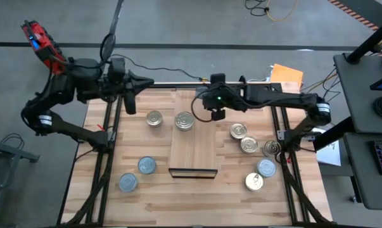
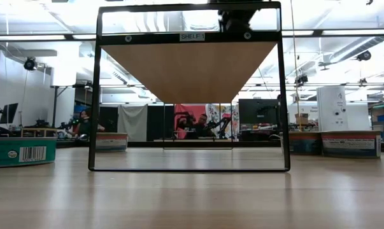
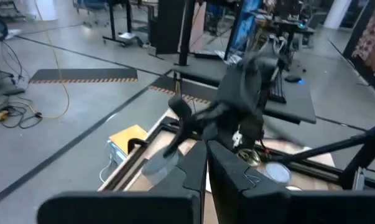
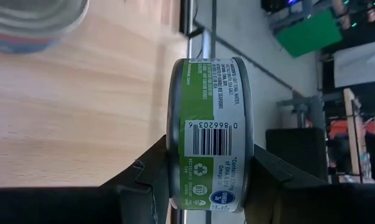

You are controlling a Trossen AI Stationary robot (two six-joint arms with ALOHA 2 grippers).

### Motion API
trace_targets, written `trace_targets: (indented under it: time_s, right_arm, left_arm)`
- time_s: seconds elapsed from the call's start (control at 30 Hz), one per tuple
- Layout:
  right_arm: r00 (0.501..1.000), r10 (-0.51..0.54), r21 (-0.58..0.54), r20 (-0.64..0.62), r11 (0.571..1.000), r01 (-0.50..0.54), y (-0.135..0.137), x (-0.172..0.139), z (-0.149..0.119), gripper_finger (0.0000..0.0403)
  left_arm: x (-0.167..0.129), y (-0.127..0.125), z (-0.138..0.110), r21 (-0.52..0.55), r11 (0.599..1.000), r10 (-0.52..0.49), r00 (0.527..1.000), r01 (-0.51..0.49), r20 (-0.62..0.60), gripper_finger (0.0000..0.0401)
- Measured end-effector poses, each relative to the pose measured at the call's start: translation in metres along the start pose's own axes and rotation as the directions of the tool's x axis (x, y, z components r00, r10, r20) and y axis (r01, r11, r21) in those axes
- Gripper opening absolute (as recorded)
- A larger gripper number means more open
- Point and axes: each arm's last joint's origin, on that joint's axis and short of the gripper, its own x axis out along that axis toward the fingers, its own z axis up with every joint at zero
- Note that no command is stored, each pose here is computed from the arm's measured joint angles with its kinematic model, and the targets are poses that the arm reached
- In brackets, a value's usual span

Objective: Stack canned seafood by type on shelf
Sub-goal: Put the green tuna can on the shelf

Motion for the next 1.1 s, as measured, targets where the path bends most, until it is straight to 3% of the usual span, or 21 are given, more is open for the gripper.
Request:
trace_targets:
  time_s: [0.3,1.1]
  right_arm:
    - [0.998,0.022,0.003,-0.061,1.000,-0.022,0.004,0.026,-0.003,0.0132]
    - [0.991,0.058,0.063,-0.121,0.997,-0.051,0.016,0.051,-0.004,0.0132]
  left_arm:
    - [-0.003,0.001,-0.001,0.001,1.000,0.001,1.000,-0.001,-0.001,0.0000]
    - [0.000,0.000,-0.003,0.028,1.000,0.004,1.000,-0.004,-0.022,0.0000]
